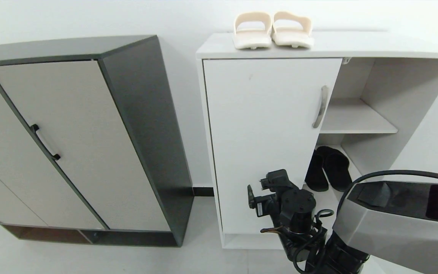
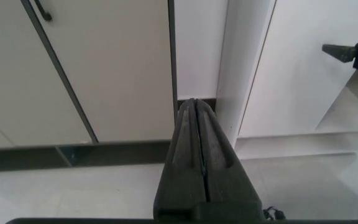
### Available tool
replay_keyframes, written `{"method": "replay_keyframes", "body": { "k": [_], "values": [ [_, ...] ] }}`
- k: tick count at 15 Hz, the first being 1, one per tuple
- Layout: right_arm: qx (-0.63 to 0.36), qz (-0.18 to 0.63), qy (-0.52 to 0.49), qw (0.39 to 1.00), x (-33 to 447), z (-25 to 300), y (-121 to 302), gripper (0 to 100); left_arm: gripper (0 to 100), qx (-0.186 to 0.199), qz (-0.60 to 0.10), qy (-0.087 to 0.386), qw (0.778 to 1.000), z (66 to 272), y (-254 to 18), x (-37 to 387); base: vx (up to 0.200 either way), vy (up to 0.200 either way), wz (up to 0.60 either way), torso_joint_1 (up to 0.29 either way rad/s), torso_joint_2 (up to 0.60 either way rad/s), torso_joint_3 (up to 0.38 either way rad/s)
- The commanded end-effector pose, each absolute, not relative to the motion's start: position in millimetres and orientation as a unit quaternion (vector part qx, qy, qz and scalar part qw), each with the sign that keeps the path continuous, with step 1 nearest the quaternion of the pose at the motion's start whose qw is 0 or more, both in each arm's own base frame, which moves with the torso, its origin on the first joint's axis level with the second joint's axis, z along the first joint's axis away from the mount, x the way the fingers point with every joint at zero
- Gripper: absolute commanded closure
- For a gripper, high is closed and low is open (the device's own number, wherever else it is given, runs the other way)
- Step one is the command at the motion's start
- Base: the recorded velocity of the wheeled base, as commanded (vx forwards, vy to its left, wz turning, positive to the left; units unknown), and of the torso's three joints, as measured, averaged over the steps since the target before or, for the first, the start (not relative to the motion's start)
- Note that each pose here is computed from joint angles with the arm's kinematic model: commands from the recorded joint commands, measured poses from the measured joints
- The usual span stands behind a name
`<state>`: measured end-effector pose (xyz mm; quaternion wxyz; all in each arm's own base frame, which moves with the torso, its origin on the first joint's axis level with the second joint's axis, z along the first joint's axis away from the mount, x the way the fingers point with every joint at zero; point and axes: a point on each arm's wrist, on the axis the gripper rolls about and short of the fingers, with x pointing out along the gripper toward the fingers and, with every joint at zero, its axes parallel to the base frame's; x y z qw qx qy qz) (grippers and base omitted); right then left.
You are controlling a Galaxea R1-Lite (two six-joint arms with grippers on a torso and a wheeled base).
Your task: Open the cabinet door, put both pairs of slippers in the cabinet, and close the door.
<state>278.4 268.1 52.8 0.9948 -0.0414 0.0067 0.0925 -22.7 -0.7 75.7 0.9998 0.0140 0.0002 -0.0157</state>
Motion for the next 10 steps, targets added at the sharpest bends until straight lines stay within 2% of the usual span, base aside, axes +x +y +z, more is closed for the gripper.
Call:
{"method": "replay_keyframes", "body": {
  "k": [1,10],
  "values": [
    [-0.042,0.093,0.007,0.995,278.1,53.0,268.2,0,100,0.014,-0.015,0.001,1.000,75.5,-0.7,-22.6,0.000,0.000,0.00,0.036,-0.58,-0.369],
    [-0.043,0.093,0.008,0.995,278.0,52.1,268.0,0,100,0.014,-0.016,0.001,1.000,75.5,-0.7,-22.6,0.000,0.000,0.00,0.122,-0.48,-0.338]
  ]
}}
